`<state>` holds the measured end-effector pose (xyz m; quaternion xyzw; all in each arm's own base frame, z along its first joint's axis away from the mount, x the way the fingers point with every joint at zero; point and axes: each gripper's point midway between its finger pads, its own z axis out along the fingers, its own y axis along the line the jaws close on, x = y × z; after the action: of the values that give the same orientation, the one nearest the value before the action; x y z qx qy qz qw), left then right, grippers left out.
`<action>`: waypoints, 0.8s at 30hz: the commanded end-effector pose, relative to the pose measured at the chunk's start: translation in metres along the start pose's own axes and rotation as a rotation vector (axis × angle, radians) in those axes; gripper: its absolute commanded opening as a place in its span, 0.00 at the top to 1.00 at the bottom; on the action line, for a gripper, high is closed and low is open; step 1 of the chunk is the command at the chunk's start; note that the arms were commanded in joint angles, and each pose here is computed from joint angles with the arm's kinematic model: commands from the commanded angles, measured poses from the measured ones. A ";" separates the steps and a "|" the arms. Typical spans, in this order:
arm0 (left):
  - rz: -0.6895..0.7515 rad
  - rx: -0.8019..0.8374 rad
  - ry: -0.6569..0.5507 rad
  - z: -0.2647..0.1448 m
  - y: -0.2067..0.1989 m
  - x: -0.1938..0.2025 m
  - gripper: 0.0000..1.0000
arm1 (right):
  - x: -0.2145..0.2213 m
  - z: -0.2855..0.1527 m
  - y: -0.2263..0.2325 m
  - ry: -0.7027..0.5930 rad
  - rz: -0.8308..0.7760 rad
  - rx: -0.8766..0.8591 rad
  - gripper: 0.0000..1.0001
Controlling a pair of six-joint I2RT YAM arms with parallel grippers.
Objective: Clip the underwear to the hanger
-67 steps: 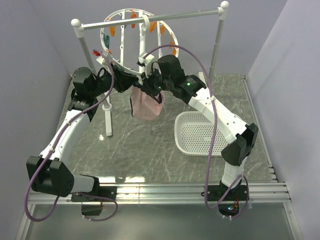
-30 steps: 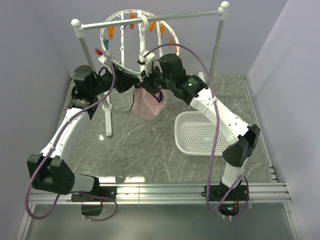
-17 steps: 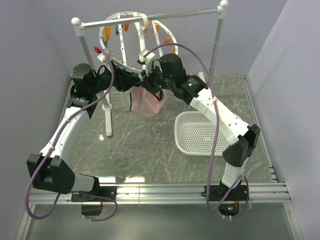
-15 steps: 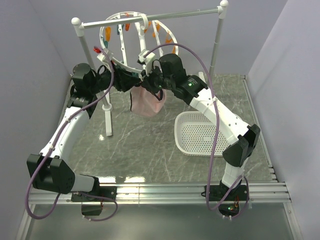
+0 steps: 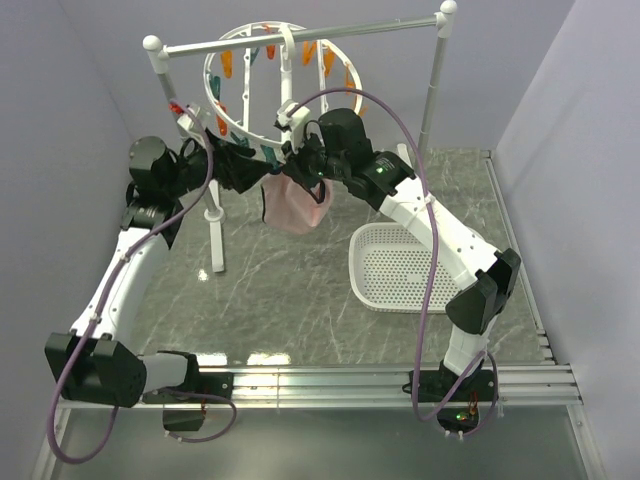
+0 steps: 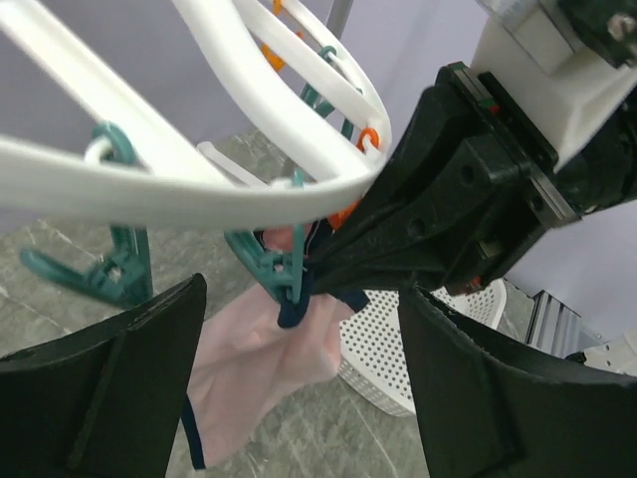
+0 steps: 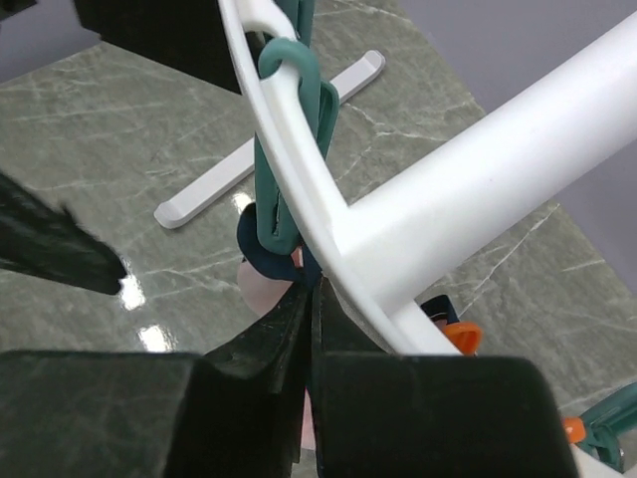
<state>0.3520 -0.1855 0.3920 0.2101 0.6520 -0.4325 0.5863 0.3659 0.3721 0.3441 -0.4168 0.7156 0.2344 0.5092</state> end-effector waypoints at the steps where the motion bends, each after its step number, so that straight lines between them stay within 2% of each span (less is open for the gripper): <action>1: -0.025 0.002 0.015 -0.018 -0.011 0.011 0.16 | -0.032 -0.027 0.002 -0.107 -0.043 0.011 0.91; 3: -0.032 -0.009 0.012 -0.026 -0.017 0.014 0.16 | -0.025 -0.026 0.004 -0.096 -0.049 0.003 0.86; 7: -0.082 -0.054 0.028 -0.039 -0.018 0.036 0.14 | -0.016 -0.029 0.013 -0.082 -0.067 -0.030 0.68; 9: -0.092 -0.070 0.021 -0.045 -0.022 0.039 0.08 | -0.015 -0.034 0.019 -0.086 -0.075 -0.049 0.59; 12: -0.119 -0.098 0.023 -0.054 -0.024 0.049 0.01 | -0.012 -0.040 0.028 -0.088 -0.084 -0.076 0.52; 14: -0.140 -0.127 0.033 -0.058 -0.022 0.056 0.01 | -0.007 -0.043 0.033 -0.086 -0.084 -0.092 0.47; 15: -0.153 -0.158 0.033 -0.062 -0.021 0.057 0.01 | -0.011 -0.052 0.037 -0.103 -0.089 -0.101 0.41; 17: -0.193 -0.196 0.058 -0.067 -0.018 0.065 0.01 | -0.006 -0.057 0.041 -0.099 -0.084 -0.114 0.37; 21: -0.236 -0.289 0.103 -0.078 -0.010 0.074 0.01 | -0.016 -0.094 0.048 -0.168 -0.102 -0.113 0.22; 24: -0.221 -0.393 0.125 -0.087 -0.001 0.066 0.01 | -0.011 -0.118 0.044 -0.191 -0.097 -0.069 0.17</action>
<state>0.2841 -0.1483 0.3182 0.0780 0.7547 -0.3914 0.5207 0.2832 0.3282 0.3459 -0.4603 0.6774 0.2650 0.5089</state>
